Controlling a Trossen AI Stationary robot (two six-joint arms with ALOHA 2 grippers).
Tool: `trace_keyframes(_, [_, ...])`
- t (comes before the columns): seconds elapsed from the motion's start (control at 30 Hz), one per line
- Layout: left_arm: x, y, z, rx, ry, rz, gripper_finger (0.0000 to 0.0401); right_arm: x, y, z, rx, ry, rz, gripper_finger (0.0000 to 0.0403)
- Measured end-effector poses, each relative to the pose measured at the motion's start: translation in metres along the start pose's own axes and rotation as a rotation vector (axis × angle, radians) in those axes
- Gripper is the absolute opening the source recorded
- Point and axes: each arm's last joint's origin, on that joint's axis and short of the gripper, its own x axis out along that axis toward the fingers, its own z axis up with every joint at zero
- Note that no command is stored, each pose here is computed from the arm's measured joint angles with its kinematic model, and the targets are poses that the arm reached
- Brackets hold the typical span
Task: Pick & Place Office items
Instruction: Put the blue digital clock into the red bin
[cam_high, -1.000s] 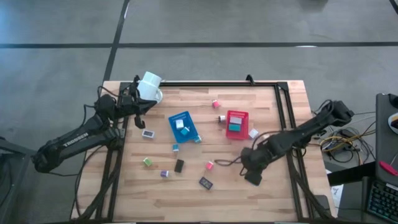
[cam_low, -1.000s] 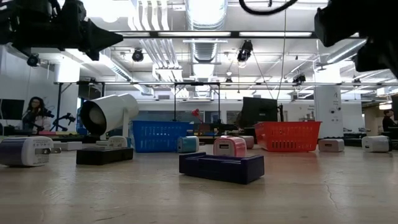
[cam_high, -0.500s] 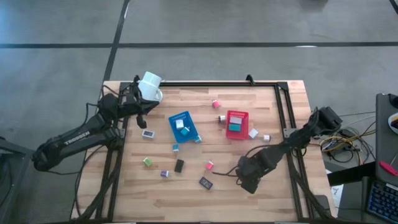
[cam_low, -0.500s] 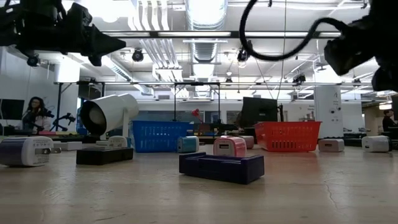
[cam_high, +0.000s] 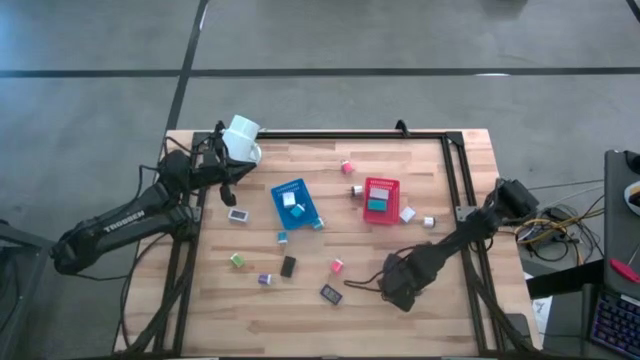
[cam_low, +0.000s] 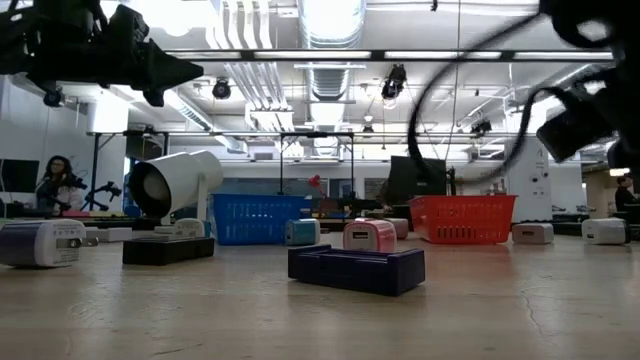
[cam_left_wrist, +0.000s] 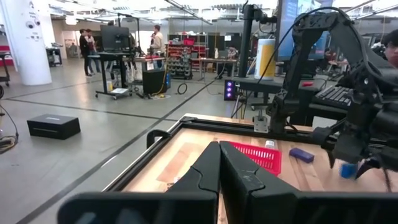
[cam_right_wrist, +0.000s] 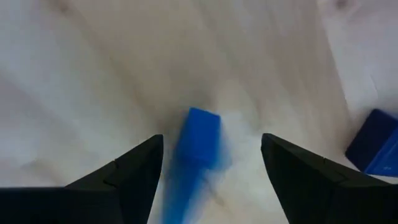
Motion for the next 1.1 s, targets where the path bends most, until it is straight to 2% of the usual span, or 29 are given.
trace_keyframes(0.37, [0.000,0.000,0.000,-0.008,0.003,0.000,0.0009,0.004,-0.001,0.000,-0.006,0.018,0.013,0.0264])
trace_keyframes(0.77, [0.001,0.000,-0.001,-0.009,0.006,0.000,0.0009,-0.011,-0.009,-0.010,-0.017,0.027,0.029,0.0247])
trace_keyframes(1.1, [0.001,0.000,-0.001,-0.009,0.006,-0.003,0.0009,-0.003,-0.014,-0.016,-0.013,0.039,-0.002,0.0200])
